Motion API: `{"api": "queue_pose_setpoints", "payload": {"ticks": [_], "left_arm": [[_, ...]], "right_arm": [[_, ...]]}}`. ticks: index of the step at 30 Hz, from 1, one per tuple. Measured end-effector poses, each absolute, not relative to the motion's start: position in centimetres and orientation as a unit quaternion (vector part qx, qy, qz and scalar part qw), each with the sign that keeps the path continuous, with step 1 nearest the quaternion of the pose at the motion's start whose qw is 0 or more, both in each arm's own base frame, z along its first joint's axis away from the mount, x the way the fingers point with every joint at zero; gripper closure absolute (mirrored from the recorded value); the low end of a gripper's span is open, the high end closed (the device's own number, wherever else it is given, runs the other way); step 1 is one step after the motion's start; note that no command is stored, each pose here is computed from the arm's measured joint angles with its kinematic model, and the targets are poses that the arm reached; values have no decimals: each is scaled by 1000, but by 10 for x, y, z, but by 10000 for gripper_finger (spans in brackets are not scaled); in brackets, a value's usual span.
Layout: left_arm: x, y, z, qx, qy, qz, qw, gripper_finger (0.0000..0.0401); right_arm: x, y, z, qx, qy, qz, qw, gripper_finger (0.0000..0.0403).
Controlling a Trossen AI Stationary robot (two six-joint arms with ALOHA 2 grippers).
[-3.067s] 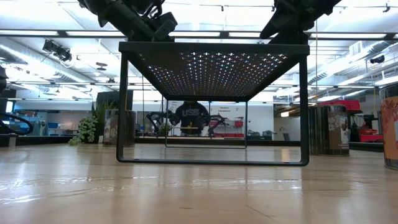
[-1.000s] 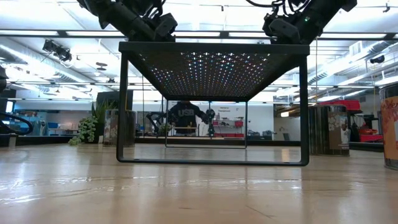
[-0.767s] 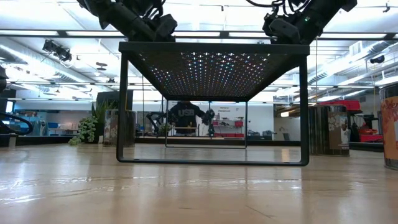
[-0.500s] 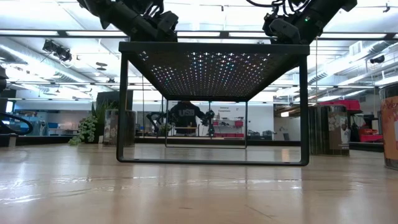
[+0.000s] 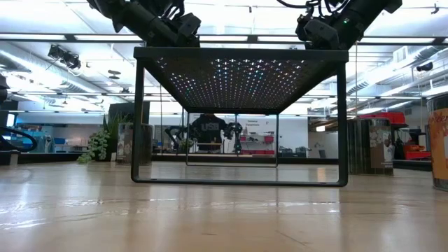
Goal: Pick & Place candle stick holders
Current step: Put the pink glass candle holder on the shelf, then put the right brown scented candle on the shelf
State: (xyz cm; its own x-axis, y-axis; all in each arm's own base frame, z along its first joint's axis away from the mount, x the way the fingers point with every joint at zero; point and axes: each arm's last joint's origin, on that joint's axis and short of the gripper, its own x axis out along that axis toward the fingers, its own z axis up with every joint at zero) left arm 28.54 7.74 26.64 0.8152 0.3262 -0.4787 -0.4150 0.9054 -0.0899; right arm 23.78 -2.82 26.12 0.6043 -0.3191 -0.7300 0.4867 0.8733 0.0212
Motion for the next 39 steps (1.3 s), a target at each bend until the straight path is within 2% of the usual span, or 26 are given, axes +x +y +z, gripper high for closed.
{"api": "queue_pose_setpoints", "payload": {"ticks": [6,11,24,34,39], "left_arm": [[285,78,266,-93,233,203,946,200],[285,78,267,-94,230,203,947,185],[280,73,295,-97,225,162,956,183],[274,73,305,-89,230,182,952,183],[265,69,306,-112,249,163,948,183]], "right_arm": [[238,-28,261,109,383,-227,889,247],[238,-28,261,109,383,-228,889,247],[223,-28,257,73,444,-235,862,247],[207,-29,273,79,411,-256,871,247],[189,-24,269,106,478,-221,843,247]]}}
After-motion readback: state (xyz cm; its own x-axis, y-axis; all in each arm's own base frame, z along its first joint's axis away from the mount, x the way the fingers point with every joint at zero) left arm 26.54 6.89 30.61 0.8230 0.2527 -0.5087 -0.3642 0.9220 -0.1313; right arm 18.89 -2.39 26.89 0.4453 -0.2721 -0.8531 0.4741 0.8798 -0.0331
